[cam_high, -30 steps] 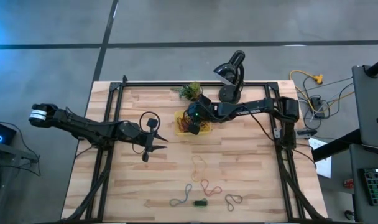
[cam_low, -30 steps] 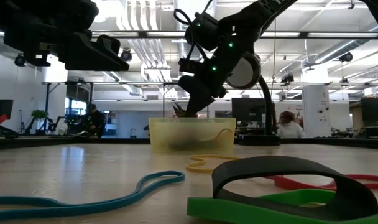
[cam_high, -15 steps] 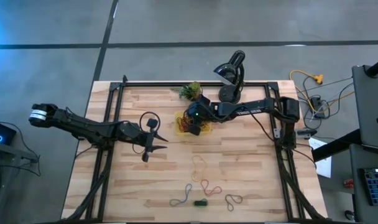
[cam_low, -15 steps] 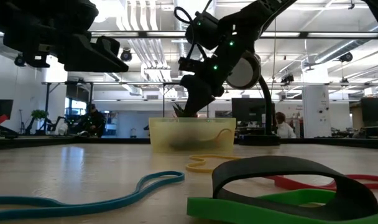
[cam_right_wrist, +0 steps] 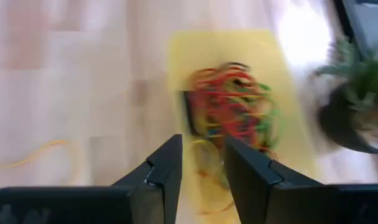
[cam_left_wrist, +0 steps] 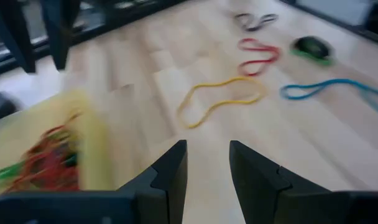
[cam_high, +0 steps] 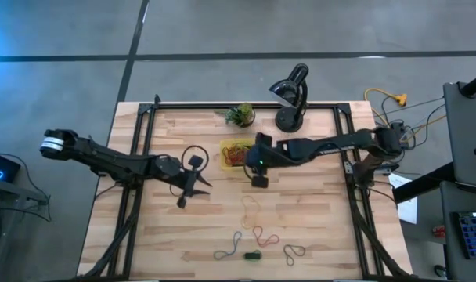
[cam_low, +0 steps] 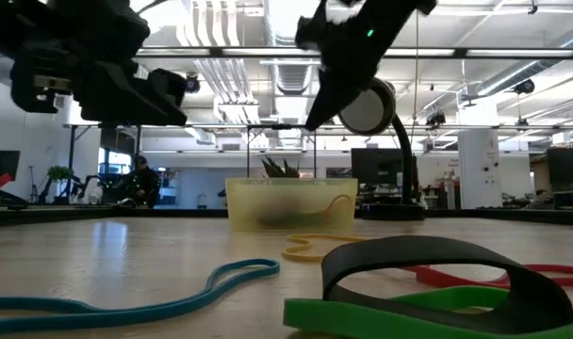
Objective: Pick and place rubber bands into bin
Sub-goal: Put the yellow rubber band in the yellow bin
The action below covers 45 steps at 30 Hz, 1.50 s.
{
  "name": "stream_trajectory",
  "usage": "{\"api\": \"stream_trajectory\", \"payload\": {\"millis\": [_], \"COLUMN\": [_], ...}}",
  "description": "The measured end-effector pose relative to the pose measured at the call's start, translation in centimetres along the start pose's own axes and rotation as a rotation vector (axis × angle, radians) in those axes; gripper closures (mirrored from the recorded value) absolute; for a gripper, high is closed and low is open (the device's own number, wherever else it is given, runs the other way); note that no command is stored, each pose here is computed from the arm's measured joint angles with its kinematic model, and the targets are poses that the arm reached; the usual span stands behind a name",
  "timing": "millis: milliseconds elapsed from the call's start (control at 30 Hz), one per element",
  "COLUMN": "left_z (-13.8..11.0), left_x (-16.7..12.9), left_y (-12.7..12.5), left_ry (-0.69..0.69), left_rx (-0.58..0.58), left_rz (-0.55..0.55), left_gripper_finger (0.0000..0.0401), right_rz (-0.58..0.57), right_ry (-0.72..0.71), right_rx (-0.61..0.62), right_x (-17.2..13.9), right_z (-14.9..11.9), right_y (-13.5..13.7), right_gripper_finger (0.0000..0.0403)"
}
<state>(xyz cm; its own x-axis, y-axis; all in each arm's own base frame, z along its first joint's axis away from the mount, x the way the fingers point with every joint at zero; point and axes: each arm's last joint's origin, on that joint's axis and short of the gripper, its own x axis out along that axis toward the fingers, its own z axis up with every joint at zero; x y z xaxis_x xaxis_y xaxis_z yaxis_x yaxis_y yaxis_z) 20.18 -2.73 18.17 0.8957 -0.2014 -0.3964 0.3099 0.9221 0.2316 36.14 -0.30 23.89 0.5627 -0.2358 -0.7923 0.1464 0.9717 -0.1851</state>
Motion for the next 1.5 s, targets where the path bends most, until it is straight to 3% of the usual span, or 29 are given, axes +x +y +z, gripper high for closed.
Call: {"api": "stream_trajectory", "payload": {"millis": [200, 467, 633, 733, 833, 1000, 1267, 1500], "left_z": [-0.2, 0.2, 0.8, 1.2, 1.6, 2.7, 4.9, 5.8], "left_x": [2.2, 6.4, 9.1, 10.6, 11.9, 13.8, 14.5, 14.6], "left_y": [-0.4, -1.4, -1.9, -1.8, -1.6, -1.4, -0.6, 0.2], "left_ry": [-0.012, 0.048, 0.093, 0.189, 0.283, 0.311, 0.366, 0.389], "left_rx": [0.052, 0.157, 0.173, 0.165, 0.170, 0.244, 0.346, 0.368], "left_rz": [-0.113, -0.206, -0.245, -0.271, -0.269, -0.284, -0.271, -0.272], "left_gripper_finger": [0.0296, 0.0296, 0.0296, 0.0296, 0.0296, 0.0296, 0.0296, 0.0296], "right_rz": [0.094, 0.151, 0.163, 0.171, 0.182, 0.176, 0.186, 0.161], "right_ry": [-0.023, 0.037, 0.039, 0.028, 0.018, 0.018, 0.035, -0.003], "right_rx": [-0.026, 0.024, 0.149, 0.192, 0.213, 0.188, 0.231, 0.252], "right_x": [-2.8, -3.7, -4.8, -5.6, -6.2, -6.6, -7.3, -7.9], "right_z": [-1.4, -4.9, -5.7, -6.0, -6.4, -7.4, -9.3, -9.9], "right_y": [3.9, 7.7, 7.9, 7.8, 7.9, 8.4, 8.7, 8.2], "right_gripper_finger": [0.0307, 0.0327, 0.0341, 0.0348, 0.0351, 0.0355, 0.0355, 0.0355]}}
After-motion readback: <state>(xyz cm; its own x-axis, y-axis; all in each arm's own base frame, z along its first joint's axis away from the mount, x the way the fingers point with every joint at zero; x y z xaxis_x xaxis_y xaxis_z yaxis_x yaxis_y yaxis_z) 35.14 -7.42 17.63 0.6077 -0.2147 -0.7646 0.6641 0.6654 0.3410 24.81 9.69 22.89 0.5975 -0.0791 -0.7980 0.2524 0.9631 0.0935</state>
